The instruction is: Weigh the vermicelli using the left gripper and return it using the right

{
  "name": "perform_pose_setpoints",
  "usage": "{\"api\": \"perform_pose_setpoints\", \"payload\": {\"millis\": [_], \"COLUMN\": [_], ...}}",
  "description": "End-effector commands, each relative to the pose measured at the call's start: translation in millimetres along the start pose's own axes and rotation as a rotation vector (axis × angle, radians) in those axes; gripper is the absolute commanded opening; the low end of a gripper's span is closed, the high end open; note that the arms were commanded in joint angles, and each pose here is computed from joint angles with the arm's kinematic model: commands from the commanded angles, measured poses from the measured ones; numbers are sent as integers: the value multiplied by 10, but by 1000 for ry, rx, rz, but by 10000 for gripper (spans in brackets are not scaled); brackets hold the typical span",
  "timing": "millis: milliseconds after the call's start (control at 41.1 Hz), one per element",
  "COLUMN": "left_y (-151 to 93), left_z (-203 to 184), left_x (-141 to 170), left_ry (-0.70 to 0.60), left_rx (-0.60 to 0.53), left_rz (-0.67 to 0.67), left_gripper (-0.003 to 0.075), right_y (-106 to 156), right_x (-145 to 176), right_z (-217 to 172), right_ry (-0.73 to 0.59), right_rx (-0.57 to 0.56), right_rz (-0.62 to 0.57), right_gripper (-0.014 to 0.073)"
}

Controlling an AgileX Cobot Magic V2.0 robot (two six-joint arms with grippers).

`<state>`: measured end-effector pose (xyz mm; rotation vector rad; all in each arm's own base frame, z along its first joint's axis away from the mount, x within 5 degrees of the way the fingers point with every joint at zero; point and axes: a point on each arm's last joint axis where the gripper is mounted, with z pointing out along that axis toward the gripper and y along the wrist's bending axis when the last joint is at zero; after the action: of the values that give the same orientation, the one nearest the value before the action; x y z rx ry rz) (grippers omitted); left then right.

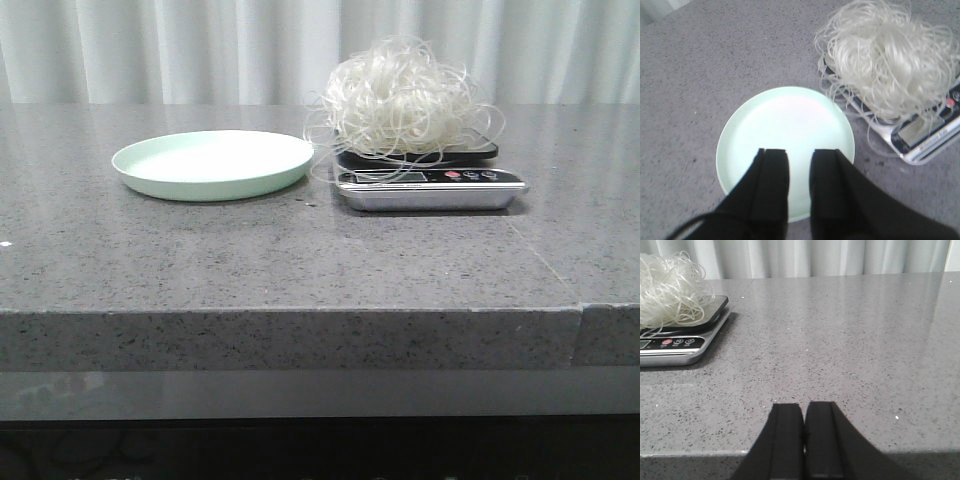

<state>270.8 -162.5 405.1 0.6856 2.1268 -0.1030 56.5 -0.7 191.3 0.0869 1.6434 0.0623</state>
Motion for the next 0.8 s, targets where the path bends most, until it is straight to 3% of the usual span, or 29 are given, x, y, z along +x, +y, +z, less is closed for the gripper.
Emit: {"api": "perform_pose_setpoints", "payload": {"millis": [0,244,779], "left_y": [49,96,-55], "left_z": [-324,-531,-1231], "left_x": [73,775,2079], "left_ry": [-146,-157,-470], "left_rx": [-23,-38,-51], "left_rz": [17,-18,-87], "left_gripper": [135,138,138], "right_y": [10,10,13], "right_x": [-124,-127,-156], "right_z": [-23,-23,-27], "right_ry": [-124,-127,-158], "right_rx": [-7,-8,-15], "right_rz": [1,2,46], "right_gripper": [157,157,157]}}
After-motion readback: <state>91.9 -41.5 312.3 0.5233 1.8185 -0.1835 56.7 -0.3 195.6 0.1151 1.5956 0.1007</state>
